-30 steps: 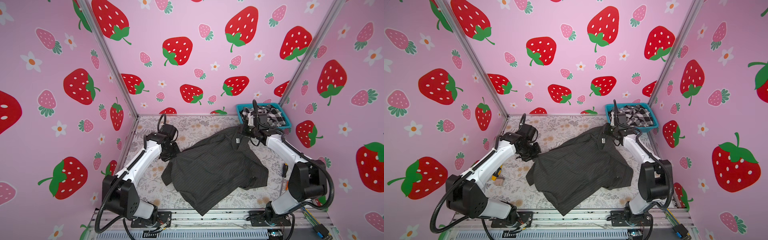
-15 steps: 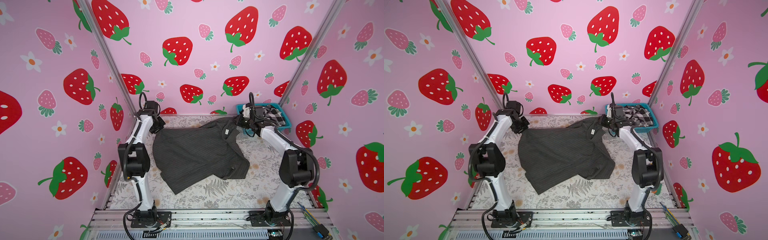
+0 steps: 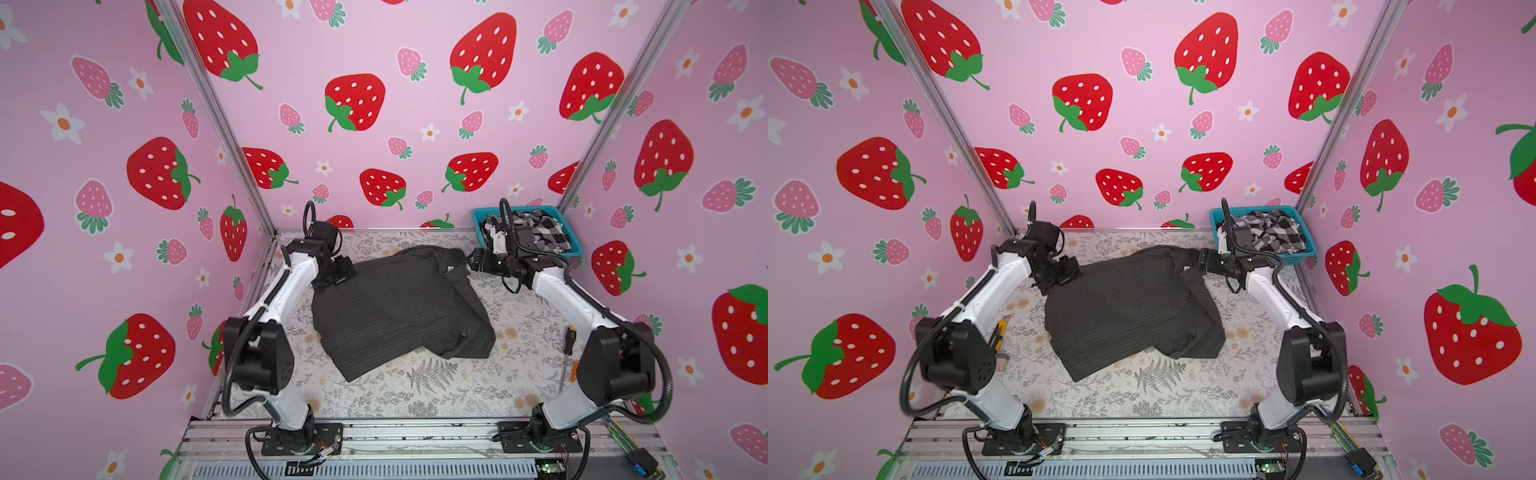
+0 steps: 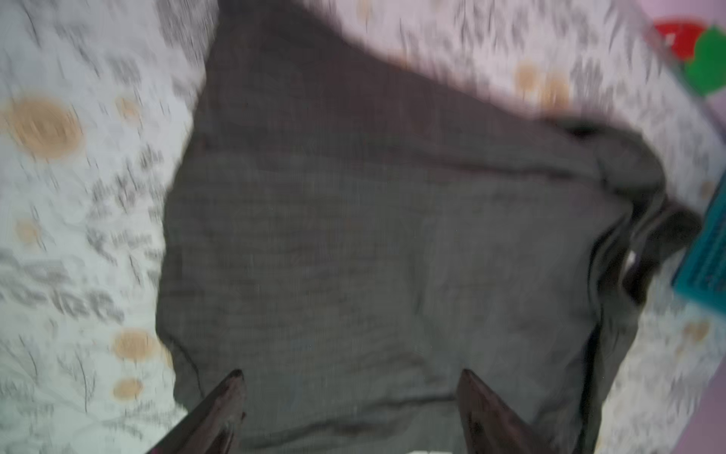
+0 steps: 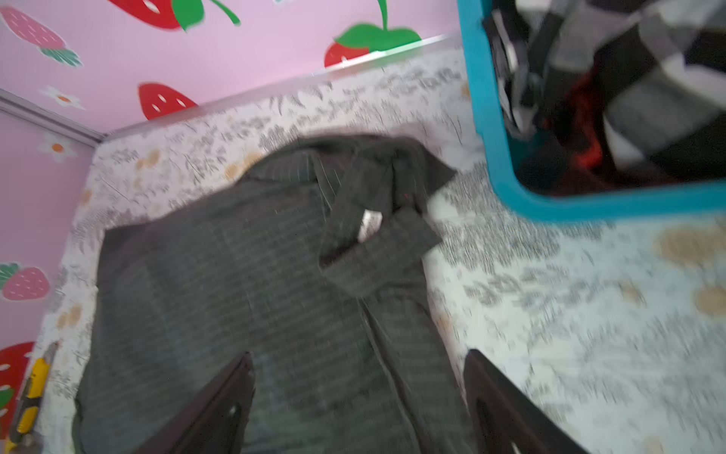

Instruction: Fold and stack the long sleeve shirts

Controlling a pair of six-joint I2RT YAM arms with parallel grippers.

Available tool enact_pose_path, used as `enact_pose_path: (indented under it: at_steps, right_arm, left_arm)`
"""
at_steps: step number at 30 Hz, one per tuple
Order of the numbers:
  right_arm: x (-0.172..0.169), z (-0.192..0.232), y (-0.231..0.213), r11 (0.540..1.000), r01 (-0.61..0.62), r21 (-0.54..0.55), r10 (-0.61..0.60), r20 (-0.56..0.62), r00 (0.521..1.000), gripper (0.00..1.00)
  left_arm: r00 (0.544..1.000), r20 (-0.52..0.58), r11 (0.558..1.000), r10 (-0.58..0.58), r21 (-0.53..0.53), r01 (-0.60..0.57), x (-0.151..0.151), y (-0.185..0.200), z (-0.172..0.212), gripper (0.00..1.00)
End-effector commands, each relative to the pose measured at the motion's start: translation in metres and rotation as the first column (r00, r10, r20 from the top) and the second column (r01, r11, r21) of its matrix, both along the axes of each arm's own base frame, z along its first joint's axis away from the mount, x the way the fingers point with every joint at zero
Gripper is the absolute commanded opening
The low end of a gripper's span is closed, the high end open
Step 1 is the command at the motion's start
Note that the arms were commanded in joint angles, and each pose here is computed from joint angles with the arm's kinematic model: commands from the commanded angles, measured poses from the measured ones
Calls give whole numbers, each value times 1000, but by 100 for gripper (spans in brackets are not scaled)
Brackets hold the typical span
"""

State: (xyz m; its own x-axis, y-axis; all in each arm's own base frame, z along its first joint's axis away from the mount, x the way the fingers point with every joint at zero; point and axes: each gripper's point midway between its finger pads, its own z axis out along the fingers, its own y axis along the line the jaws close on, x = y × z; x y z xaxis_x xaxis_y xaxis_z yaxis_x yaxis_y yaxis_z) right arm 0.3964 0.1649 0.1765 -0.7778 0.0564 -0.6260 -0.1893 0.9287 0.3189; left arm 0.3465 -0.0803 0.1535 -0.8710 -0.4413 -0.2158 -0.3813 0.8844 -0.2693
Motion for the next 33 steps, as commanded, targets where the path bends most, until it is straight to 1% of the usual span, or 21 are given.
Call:
enact_pose_path:
  at_steps: [1, 2, 3, 4, 6, 7, 9, 11, 12, 14, 16, 17, 18, 20, 22, 25, 26, 28, 30, 33]
  right_arm:
    - [-61, -69, -19, 982, 12, -190, -47, -182, 982, 85]
    - [-76, -82, -26, 976, 34, -213, -82, -221, 972, 85]
    - [-89, -90, -28, 975, 41, -220, -96, -246, 964, 85]
    - [-100, -95, -28, 974, 43, -224, -102, -258, 961, 85]
    - [-118, -97, -21, 972, 32, -232, -91, -246, 965, 87]
    - [-125, -99, -18, 971, 26, -237, -87, -250, 964, 88]
    - [-138, -110, -19, 967, 17, -255, -95, -297, 950, 87]
    - [-147, -125, -27, 959, 34, -281, -131, -334, 933, 84]
    - [-148, -130, -30, 956, 47, -289, -149, -340, 929, 82]
    - [-152, -138, -29, 962, 58, -267, -158, -371, 915, 74]
    - [-154, -139, -25, 962, 58, -266, -160, -382, 910, 72]
    - [-155, -135, -23, 959, 53, -277, -158, -374, 914, 72]
    - [-154, -128, -19, 955, 42, -295, -148, -348, 926, 71]
    - [-156, -115, -3, 956, -5, -294, -93, -318, 944, 72]
    - [-165, -109, 10, 949, -61, -308, -44, -322, 946, 74]
    - [-181, -104, 22, 917, -133, -376, 4, -326, 945, 79]
    - [-187, -104, 30, 912, -164, -376, 34, -329, 944, 82]
    - [-200, -108, 52, 915, -246, -320, 127, -351, 928, 85]
    - [-211, -115, 73, 909, -320, -266, 208, -377, 903, 85]
    - [-215, -122, 88, 890, -364, -273, 246, -386, 889, 86]
  left_arm:
    - [987, -163, 999, -11, -53, 2, -62, -9, -50, 81]
    - [984, -173, 995, -38, -98, 21, -75, -22, -57, 80]
    - [981, -187, 992, -56, -118, 34, -83, -29, -63, 79]
    - [977, -203, 991, -66, -124, 41, -90, -34, -68, 77]
    - [971, -227, 986, -69, -161, 32, -93, -43, -80, 73]
    - [970, -239, 984, -53, -179, 10, -91, -44, -86, 71]
    - [964, -264, 977, -20, -209, -37, -85, -44, -98, 66]
    - [954, -299, 967, 10, -239, -85, -76, -43, -108, 61]
    - [951, -309, 966, 19, -240, -97, -73, -42, -111, 59]
    - [949, -314, 971, 36, -213, -107, -65, -37, -113, 55]
    - [945, -322, 974, 54, -192, -121, -59, -32, -119, 54]
    - [942, -330, 974, 62, -188, -129, -58, -30, -123, 50]
    - [936, -345, 972, 75, -183, -145, -56, -26, -129, 47]
    - [921, -377, 965, 100, -189, -182, -54, -20, -140, 39]
    - [909, -396, 960, 130, -180, -215, -49, -9, -149, 31]
    - [913, -376, 962, 158, -151, -228, -34, 8, -150, 30]
    - [914, -371, 965, 162, -133, -225, -28, 14, -149, 30]
    - [918, -365, 968, 156, -128, -215, -17, 20, -148, 30]
    - [920, -359, 969, 155, -125, -212, -7, 25, -147, 29]
    - [923, -353, 972, 153, -114, -205, 2, 30, -144, 27]
